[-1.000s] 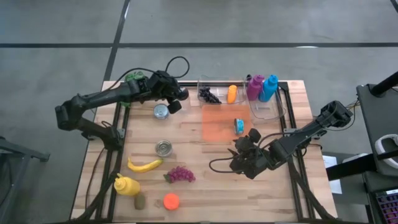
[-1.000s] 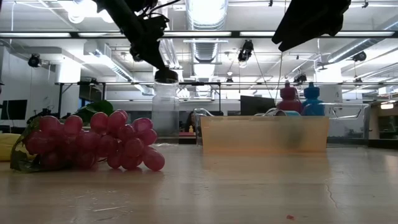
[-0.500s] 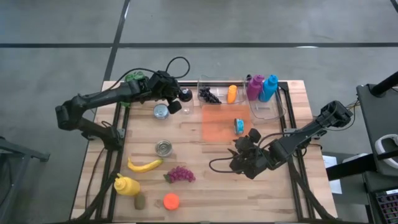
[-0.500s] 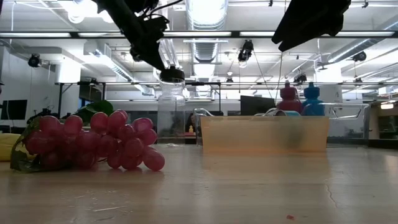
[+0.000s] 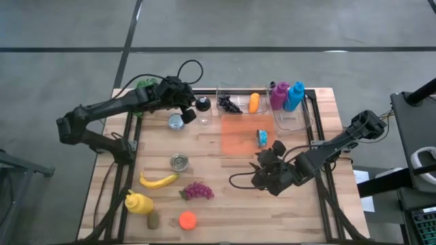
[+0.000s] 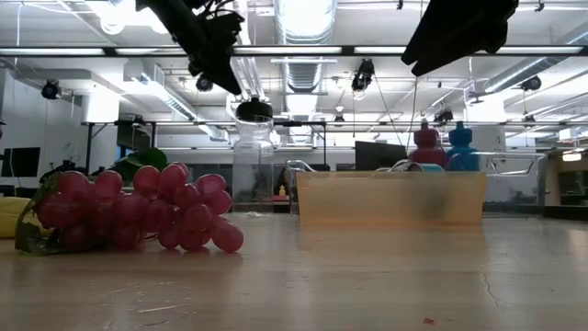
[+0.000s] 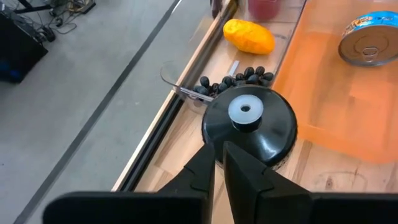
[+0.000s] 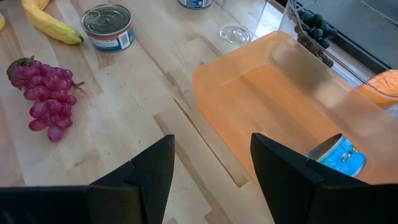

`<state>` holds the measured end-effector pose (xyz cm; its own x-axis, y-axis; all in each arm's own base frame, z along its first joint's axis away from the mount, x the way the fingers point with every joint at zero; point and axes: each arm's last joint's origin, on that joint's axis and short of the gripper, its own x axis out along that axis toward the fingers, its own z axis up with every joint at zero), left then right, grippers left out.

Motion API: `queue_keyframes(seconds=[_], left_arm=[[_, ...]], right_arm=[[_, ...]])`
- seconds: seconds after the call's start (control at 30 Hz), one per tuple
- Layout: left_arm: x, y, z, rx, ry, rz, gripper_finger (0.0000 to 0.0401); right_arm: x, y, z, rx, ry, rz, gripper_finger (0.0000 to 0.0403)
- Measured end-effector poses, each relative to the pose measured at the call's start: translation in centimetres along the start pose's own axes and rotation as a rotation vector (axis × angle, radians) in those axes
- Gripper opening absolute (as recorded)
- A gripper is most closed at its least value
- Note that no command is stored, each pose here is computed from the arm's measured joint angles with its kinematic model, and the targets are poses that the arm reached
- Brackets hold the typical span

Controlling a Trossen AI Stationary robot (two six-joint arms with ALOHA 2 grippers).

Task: Pick & Place Food Item
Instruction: Put the transparent water bottle into the right transparent bin

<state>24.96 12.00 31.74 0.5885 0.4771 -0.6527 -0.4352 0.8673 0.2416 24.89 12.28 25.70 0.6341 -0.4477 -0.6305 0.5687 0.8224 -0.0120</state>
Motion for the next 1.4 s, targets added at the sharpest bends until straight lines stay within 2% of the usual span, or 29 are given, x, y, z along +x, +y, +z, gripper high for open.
queue_keyframes(seconds=[0.17,0.3,0.53,0.6,0.77,1.1,1.4], left_arm=[[0.0,-0.1,0.0,0.005,-0.002,-0.012,0.0036],[0.0,-0.1,0.0,0.060,-0.005,-0.012,0.0041],[0.0,-0.1,0.3,0.076,-0.028,-0.008,0.0102],[0.0,-0.1,0.5,0.061,-0.052,-0.012,0.0122],[0.2,-0.2,0.9,-0.088,-0.088,-0.059,0.0157],[1.8,-0.6,0.4,-0.100,-0.119,-0.068,0.0199],[2.8,-0.9,0.3,-0.091,-0.117,-0.070,0.0219]], right_arm=[[0.0,0.0,0.0,0.000,0.000,0.000,0.0206],[0.0,0.0,0.0,0.021,0.001,0.001,0.0206],[0.0,0.0,0.0,0.043,0.009,0.008,0.0206],[0.0,0.0,0.0,0.038,0.009,0.007,0.0206],[0.0,0.0,0.0,0.024,0.008,0.006,0.0206],[0.0,0.0,0.0,-0.001,0.008,0.002,0.0206],[0.0,0.0,0.0,-0.008,0.007,0.000,0.0206]])
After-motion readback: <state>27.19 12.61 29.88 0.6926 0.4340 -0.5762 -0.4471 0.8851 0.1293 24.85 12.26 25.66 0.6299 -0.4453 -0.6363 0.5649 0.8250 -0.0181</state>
